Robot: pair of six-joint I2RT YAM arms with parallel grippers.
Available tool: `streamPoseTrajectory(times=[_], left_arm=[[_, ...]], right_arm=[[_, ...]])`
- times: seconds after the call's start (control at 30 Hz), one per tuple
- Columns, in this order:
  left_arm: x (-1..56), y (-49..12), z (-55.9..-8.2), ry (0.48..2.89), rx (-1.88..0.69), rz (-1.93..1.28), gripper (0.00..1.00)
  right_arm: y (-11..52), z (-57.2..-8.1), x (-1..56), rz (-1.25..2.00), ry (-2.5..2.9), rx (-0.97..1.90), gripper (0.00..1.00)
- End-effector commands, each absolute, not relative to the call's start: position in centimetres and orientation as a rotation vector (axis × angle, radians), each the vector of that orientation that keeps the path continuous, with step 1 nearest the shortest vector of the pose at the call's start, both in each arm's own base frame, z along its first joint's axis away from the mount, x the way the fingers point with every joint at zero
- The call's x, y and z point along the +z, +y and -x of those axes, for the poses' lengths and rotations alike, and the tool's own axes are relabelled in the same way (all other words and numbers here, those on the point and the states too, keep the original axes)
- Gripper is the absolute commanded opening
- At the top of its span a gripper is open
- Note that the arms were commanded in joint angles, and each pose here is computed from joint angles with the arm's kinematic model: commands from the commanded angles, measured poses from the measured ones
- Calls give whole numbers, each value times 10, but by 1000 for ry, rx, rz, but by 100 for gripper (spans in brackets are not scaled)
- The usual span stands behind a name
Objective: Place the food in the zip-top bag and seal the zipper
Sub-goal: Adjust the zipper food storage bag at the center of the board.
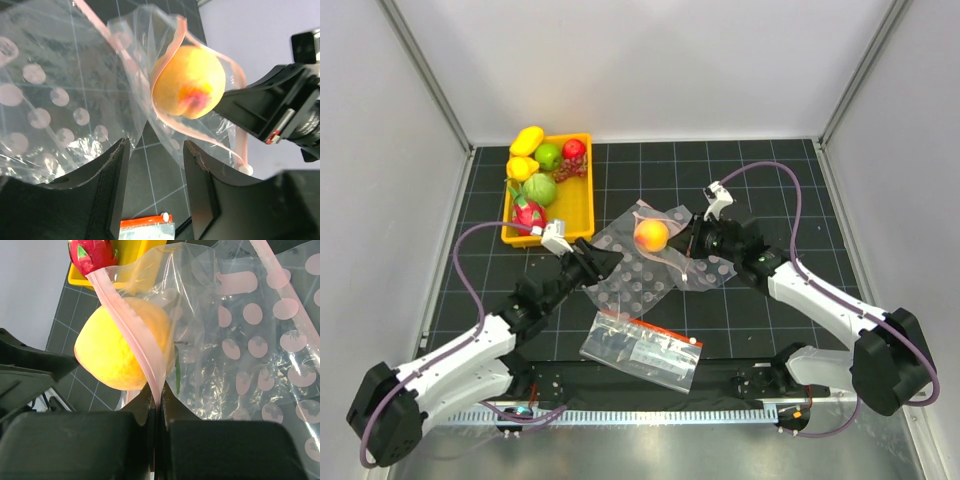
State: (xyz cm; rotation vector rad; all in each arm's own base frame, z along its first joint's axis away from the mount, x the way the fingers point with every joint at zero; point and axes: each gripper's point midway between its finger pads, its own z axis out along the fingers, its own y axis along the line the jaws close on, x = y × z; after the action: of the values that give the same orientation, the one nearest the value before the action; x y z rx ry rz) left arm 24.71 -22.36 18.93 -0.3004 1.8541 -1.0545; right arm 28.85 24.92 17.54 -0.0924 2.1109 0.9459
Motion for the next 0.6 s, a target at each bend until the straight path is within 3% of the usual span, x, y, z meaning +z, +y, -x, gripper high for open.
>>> streamPoseTrajectory(times=[0.0,0.17,0.57], left_arm=[[213,-242,-252,1770,-1170,312,50],[207,-254,-256,1775,-1167,342,43],[200,-272,-266,1779,-1165,369,38]], right_arm=[[255,-292,192,91,2045,999,1],[255,-292,193,91,2043,1004,1],[257,-291,193,91,2040,1022,1]])
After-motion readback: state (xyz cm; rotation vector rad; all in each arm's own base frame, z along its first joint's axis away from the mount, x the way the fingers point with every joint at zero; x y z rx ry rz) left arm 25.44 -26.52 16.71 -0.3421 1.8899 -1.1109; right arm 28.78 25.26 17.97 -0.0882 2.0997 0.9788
